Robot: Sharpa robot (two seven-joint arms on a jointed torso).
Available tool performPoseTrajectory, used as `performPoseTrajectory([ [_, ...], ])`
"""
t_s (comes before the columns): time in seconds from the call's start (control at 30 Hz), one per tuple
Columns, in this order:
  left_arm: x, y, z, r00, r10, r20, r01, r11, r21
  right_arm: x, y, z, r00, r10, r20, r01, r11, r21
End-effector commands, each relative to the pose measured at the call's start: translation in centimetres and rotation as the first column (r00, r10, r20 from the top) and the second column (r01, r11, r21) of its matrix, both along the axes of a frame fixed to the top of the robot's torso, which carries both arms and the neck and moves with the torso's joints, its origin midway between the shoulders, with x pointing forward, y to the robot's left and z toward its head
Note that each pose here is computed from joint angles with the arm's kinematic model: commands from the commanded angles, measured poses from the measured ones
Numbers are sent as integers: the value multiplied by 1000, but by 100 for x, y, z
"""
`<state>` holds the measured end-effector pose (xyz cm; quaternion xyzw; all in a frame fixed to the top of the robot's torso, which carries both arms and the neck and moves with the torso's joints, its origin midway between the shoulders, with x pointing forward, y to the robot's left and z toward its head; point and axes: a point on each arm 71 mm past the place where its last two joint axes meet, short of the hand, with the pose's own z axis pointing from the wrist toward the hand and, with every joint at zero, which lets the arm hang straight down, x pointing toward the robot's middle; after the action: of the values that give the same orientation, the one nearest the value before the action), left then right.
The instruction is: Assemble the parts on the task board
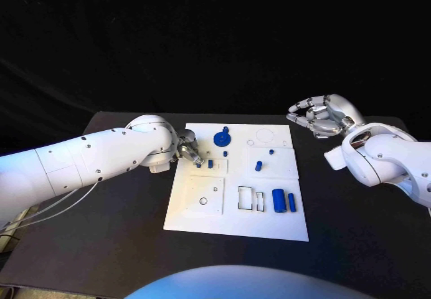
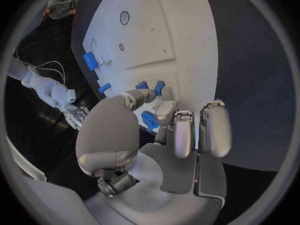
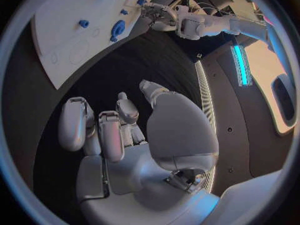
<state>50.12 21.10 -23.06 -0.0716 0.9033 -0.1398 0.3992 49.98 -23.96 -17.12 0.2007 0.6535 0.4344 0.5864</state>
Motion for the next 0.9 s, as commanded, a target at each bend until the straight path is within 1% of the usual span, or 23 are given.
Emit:
performPoseTrajectory([
  [0.03, -20, 12, -44, 999, 9, -31, -9, 1000, 14, -4, 13, -3, 1000, 14, 3, -14, 1000, 1],
  [0.37, -24, 56, -37, 999, 30, -13, -30, 1000, 4, -6, 7, -11, 1000, 13, 2, -13, 1000, 2],
  [0.57, -44, 81, -12, 999, 37, 0, -37, 999, -7, -8, 1, -16, 1000, 12, 1, -12, 1000, 2],
  [0.73, -53, 87, 41, 999, 38, 15, -38, 999, -21, -8, 2, -18, 1000, 12, 0, -12, 1000, 2],
  [0.9, -51, 83, 125, 998, 46, 43, -43, 997, -69, -7, 3, -20, 1000, 12, 0, -12, 1000, 3],
])
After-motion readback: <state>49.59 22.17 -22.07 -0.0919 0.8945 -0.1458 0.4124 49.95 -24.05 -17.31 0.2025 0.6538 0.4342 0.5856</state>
